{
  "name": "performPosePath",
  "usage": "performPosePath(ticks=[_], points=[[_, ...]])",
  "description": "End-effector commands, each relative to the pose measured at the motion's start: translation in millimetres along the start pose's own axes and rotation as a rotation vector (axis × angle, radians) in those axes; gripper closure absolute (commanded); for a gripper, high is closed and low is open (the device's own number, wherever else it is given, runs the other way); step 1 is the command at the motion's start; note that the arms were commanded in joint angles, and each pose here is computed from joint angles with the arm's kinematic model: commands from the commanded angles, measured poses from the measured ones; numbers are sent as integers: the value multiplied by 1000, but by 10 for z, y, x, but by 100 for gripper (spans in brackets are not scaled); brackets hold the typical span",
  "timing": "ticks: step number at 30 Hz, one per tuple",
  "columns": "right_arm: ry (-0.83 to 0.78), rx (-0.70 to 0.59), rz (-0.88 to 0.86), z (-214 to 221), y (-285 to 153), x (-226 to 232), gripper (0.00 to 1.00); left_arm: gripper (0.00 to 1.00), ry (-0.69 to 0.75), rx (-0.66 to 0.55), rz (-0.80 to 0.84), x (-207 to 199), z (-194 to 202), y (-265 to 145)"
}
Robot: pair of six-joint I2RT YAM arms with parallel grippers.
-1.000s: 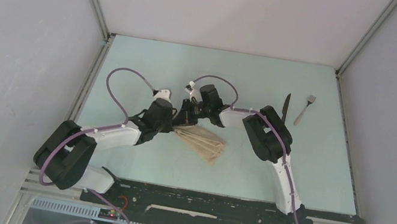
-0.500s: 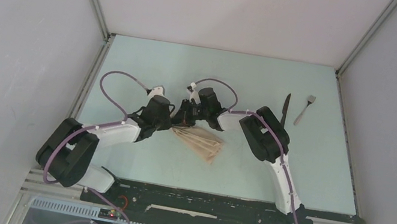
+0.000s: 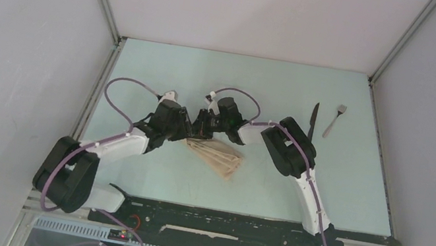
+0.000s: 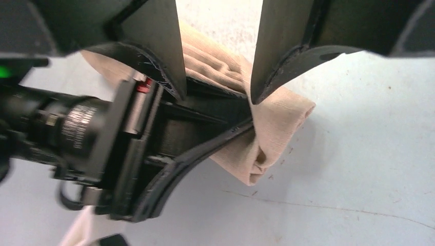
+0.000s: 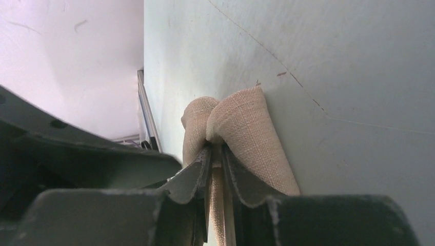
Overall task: Fold the napkin into a case and place the utensils inside
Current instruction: Grasp the top corner of the smaller rectangle folded napkin from the folded napkin.
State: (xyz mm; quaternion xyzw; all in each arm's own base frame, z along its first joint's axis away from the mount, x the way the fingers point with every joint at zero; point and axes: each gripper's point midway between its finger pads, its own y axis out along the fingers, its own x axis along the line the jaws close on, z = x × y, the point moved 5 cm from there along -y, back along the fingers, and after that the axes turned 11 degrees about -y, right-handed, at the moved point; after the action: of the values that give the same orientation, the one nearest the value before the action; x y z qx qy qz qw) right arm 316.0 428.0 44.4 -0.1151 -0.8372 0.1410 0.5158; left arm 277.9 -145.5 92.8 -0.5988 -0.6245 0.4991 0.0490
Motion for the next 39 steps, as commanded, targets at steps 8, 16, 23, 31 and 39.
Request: performPosePath(ticks=[8, 16, 23, 31, 39], points=[[24, 79, 119, 346, -4, -120, 89, 66, -185, -111, 76, 185, -280, -271], [-7, 113, 148, 496, 60, -10, 100, 77, -176, -22, 69, 201, -176, 117], [-34, 118, 203, 496, 12, -34, 100, 77, -154, -23, 62, 214, -161, 220], [-92, 137, 223, 382, -120, 158, 100, 74, -144, 78, 18, 284, 30, 358], [-167, 177, 193, 232, -438, 529, 92, 77, -118, 110, -45, 492, 182, 342]])
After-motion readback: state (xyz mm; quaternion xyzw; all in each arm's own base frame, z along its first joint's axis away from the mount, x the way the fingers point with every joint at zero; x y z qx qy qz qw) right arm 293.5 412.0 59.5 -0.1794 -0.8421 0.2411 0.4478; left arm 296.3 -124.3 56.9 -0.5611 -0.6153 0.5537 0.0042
